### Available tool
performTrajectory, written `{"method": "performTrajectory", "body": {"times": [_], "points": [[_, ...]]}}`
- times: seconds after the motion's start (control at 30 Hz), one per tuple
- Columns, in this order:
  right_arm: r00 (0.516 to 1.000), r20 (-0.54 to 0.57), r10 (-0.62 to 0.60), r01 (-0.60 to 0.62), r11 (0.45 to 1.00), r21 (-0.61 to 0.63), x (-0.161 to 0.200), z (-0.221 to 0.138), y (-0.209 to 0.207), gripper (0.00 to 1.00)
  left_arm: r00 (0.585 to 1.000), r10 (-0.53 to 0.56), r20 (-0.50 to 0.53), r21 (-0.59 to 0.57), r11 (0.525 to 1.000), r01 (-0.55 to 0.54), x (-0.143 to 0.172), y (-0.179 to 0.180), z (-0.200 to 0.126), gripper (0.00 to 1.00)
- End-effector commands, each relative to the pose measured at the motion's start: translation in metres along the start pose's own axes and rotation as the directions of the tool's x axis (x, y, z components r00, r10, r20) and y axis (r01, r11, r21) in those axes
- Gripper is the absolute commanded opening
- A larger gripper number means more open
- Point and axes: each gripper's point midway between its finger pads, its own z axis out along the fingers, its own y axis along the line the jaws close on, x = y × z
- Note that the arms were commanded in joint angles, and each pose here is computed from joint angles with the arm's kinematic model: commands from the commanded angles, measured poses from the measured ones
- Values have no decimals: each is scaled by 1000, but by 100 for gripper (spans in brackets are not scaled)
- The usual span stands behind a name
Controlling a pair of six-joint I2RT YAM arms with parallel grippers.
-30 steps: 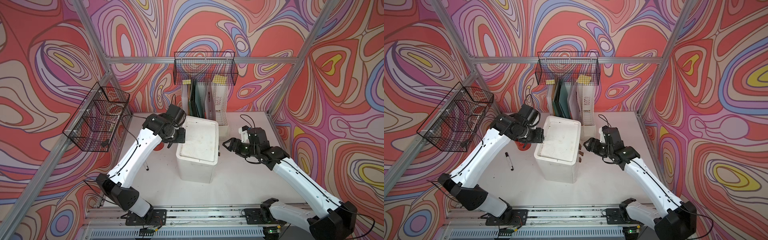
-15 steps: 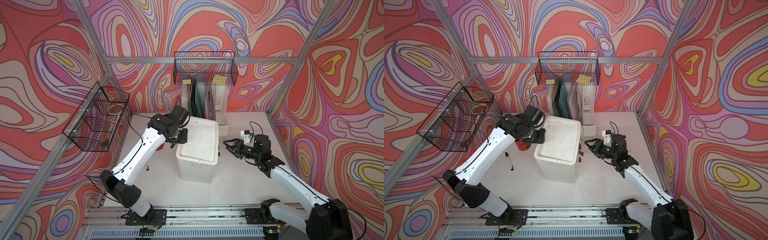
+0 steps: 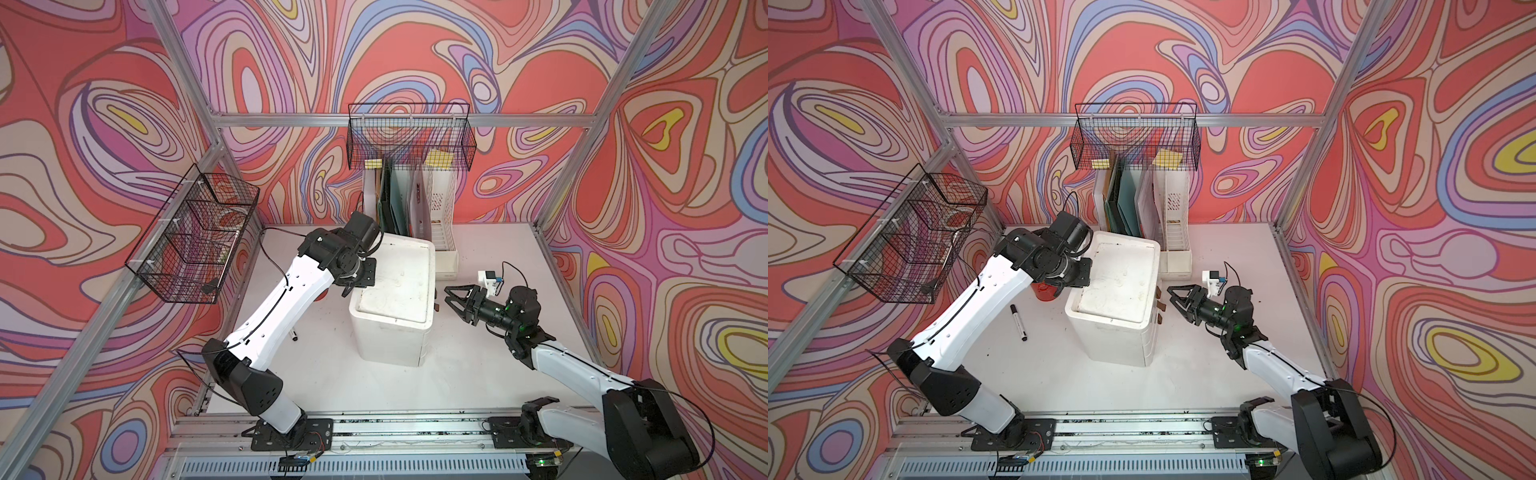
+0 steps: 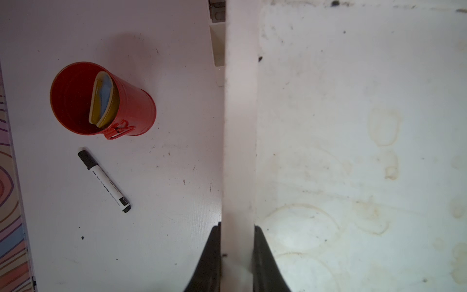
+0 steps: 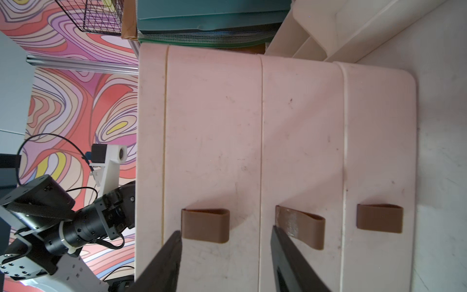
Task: Take the microphone out of the drawer
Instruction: Open the drawer in the storage box.
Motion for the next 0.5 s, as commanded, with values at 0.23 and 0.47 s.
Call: {"method": "performTrajectory", "body": {"times": [0.23, 0.47], "points": [[999, -28, -26, 22, 992, -127, 3, 12, 23, 53, 998, -46, -39, -107, 993, 41, 10, 19, 15, 0], [999, -41, -11, 5, 991, -134, 10, 19, 15, 49, 999, -15, -31, -138, 990, 10, 11, 18, 14, 0]]}}
